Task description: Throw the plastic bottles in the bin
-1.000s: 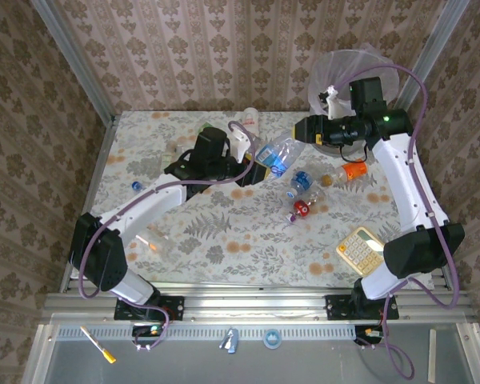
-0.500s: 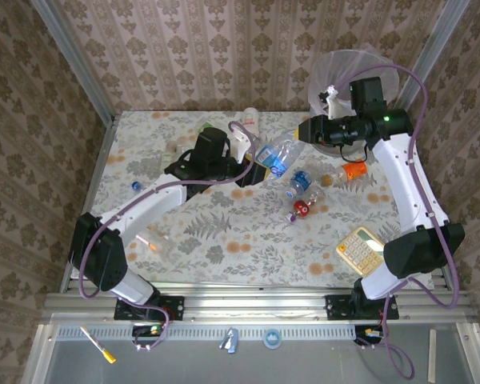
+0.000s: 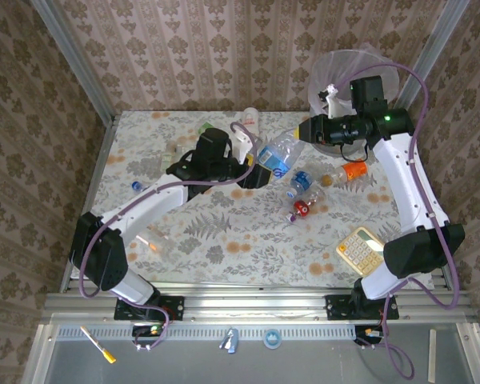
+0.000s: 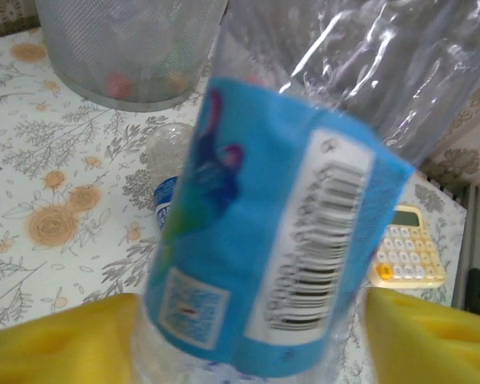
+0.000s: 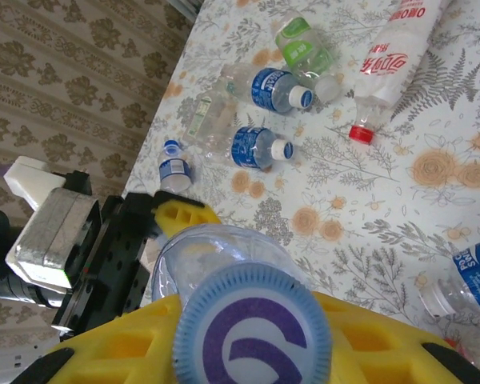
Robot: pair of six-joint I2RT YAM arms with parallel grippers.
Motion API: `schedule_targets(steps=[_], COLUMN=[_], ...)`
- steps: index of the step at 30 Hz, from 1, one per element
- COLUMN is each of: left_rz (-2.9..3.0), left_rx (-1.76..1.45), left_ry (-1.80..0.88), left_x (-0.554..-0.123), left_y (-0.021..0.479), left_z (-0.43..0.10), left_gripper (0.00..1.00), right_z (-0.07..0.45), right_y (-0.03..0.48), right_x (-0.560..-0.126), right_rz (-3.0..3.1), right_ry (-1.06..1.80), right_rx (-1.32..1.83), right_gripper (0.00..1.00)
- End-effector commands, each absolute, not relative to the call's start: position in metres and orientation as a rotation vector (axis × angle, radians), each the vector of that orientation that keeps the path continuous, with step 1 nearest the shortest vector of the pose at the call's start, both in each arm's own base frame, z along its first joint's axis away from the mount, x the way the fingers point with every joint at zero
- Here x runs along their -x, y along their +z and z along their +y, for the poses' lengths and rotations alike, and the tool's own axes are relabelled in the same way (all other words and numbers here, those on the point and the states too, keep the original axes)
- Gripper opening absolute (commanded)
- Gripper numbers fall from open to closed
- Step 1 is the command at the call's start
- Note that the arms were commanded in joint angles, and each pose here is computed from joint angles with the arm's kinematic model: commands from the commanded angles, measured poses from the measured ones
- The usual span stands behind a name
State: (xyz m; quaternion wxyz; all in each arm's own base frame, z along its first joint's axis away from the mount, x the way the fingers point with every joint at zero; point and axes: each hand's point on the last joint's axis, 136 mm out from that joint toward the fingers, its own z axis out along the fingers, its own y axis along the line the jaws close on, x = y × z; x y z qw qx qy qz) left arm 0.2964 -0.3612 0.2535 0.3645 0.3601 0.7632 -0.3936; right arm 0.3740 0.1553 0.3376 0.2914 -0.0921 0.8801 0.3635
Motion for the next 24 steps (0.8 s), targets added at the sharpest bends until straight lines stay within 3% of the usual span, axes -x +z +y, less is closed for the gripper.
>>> schedule_targets(steps=[1,5,14,24], left_rz=[1.915,1.922,1.875,1.851], left_rx=[-0.931,-0.896,-0.721,-0.679], left_ry=[-1.033,-1.019,-0.989,-0.886], left_x=[-0.297,-0.301,-0.32,-0.327], left_y=[0.266,0.266,0.282,0.301], left_z=[-0.366,-0.361,-0.328,-0.305], left_gripper=[0.87,1.0,1.0,1.0], right_z=[0.154,0.152,0.134,0.082], right_y=[0.333,0.338,0.372,0.494], right_x=[-0.373,-0.374,-0.386,-0.386], right_rz=[2.375,2.361,2.233,1.741], right_ry=[0.954,0.934,0.814,0.452], right_rx=[0.259,0.26,0.223,0.134], right_gripper=[0.09,0.08,0.06,0.03])
